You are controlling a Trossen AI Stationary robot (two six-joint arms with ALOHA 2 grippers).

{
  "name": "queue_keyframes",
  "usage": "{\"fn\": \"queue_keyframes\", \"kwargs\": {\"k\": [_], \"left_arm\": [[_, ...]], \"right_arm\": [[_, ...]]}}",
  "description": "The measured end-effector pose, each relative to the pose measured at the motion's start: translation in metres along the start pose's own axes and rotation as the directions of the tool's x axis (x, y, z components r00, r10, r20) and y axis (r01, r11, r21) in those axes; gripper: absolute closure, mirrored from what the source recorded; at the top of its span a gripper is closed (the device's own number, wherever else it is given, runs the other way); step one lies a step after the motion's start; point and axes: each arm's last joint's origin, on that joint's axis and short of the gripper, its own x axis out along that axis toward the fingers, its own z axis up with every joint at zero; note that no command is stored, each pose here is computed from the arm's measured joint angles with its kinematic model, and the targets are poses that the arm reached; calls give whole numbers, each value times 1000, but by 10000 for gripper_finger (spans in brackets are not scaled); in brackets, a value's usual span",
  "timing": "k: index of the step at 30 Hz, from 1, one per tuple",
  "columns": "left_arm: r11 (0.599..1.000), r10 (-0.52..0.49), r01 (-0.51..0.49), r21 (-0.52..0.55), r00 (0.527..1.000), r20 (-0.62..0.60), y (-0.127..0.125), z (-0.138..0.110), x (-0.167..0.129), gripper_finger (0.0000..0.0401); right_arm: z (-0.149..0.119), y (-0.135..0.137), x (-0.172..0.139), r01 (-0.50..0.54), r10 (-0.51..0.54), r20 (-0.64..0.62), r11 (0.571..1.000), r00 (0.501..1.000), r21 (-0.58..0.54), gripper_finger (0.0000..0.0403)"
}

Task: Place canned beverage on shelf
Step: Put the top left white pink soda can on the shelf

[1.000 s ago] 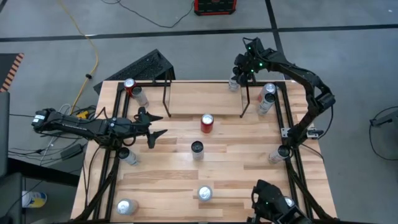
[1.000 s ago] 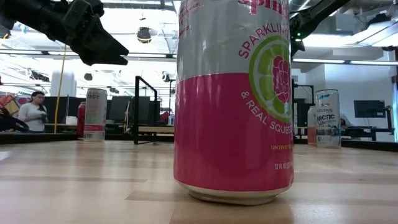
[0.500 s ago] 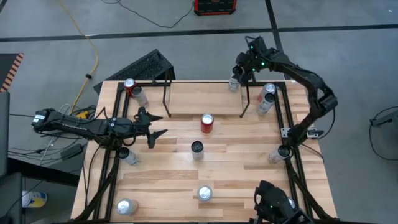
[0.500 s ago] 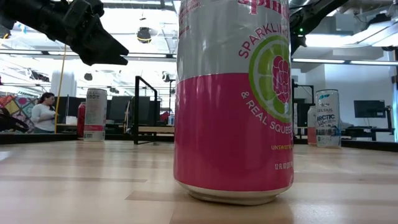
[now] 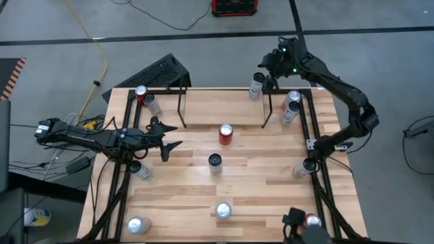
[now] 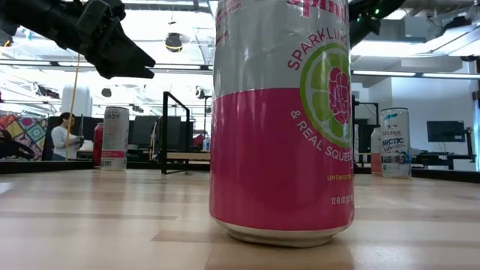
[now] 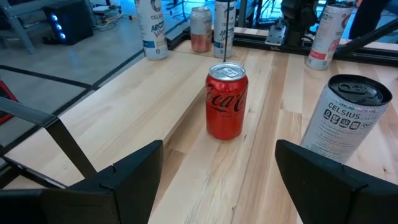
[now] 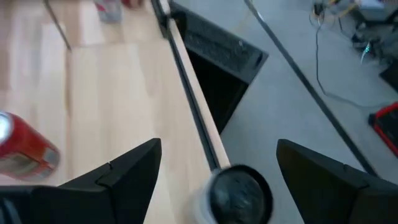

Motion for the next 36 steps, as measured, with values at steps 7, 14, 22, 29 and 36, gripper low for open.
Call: {"fn": "queue_keyframes", "kwargs": {"k": [7,14,22,29,36], "left_arm": [[1000,-8,8,-1,1000,-1,0,0,0,104],[1000,-14,14,-1,1000,-2,0,0,0,104],[999,-36,36,3,999,-11,-1,-1,0,104],[999,-42,42,10,999,-26,-1,-2,-1,104],[1000,11,-7,29,988,-156,5,41,-19,104]], "right_arm": [[22,40,-23,-80,78,73,996,994,26,58],[36,89,-23,-244,240,65,967,969,74,58],[47,172,-20,-482,482,-6,876,876,7,58],[50,249,-29,-511,508,-57,856,860,-80,58],[43,298,-42,-472,461,-98,863,882,-180,58]]}}
